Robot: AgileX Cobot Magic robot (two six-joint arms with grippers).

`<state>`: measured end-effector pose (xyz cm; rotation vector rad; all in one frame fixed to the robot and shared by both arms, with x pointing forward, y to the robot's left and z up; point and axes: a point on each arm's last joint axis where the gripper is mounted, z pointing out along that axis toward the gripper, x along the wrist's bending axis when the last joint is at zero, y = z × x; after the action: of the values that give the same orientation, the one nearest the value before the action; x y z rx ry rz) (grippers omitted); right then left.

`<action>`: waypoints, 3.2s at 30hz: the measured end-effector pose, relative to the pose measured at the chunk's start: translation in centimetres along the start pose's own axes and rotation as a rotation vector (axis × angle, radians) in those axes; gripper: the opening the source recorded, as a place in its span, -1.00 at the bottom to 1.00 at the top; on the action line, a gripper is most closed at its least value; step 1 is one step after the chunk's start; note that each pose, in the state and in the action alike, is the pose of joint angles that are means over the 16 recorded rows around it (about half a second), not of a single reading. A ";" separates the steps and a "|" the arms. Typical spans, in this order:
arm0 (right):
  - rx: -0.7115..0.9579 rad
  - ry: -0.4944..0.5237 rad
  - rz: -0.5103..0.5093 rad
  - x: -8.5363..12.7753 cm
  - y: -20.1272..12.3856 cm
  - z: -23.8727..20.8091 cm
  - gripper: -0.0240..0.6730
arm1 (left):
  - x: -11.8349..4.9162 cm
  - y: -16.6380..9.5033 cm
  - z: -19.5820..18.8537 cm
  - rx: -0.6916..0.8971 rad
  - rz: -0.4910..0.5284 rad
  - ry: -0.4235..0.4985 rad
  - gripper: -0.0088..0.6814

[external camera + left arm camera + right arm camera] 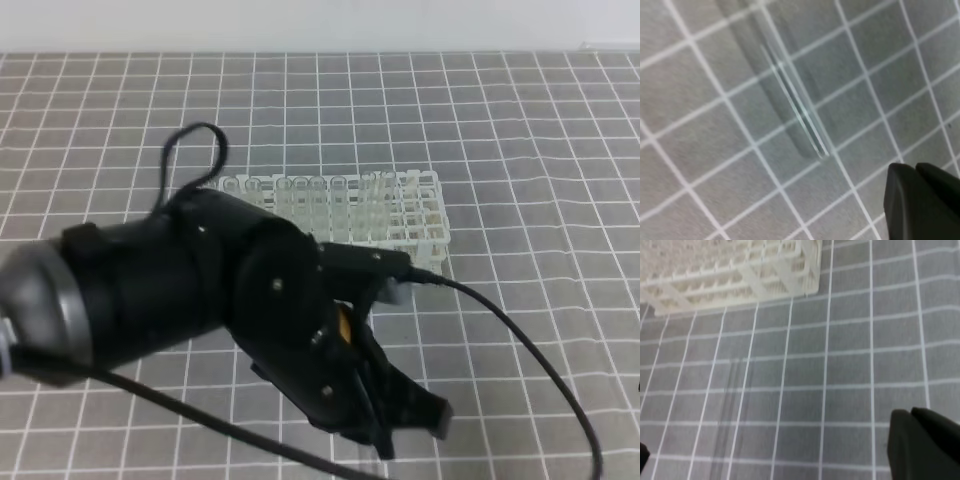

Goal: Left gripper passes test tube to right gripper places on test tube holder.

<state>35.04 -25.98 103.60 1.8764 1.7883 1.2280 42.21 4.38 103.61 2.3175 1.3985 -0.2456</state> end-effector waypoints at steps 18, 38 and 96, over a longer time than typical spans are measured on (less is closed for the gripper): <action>0.058 0.003 0.001 0.0 -0.5 0.0 -0.97 | -3.2 -1.1 3.2 0.088 0.063 -0.001 -0.88; 0.030 0.006 0.006 0.1 -0.3 0.0 -0.97 | -2.2 -0.1 5.5 0.064 0.001 0.079 0.16; 0.009 0.052 -0.010 0.5 -0.1 0.0 -0.97 | 0.4 -0.7 9.7 0.238 0.219 0.283 -0.78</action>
<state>34.92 -25.54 103.74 1.8541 1.8301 1.2785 42.41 0.73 94.55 2.7665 1.2827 -0.0174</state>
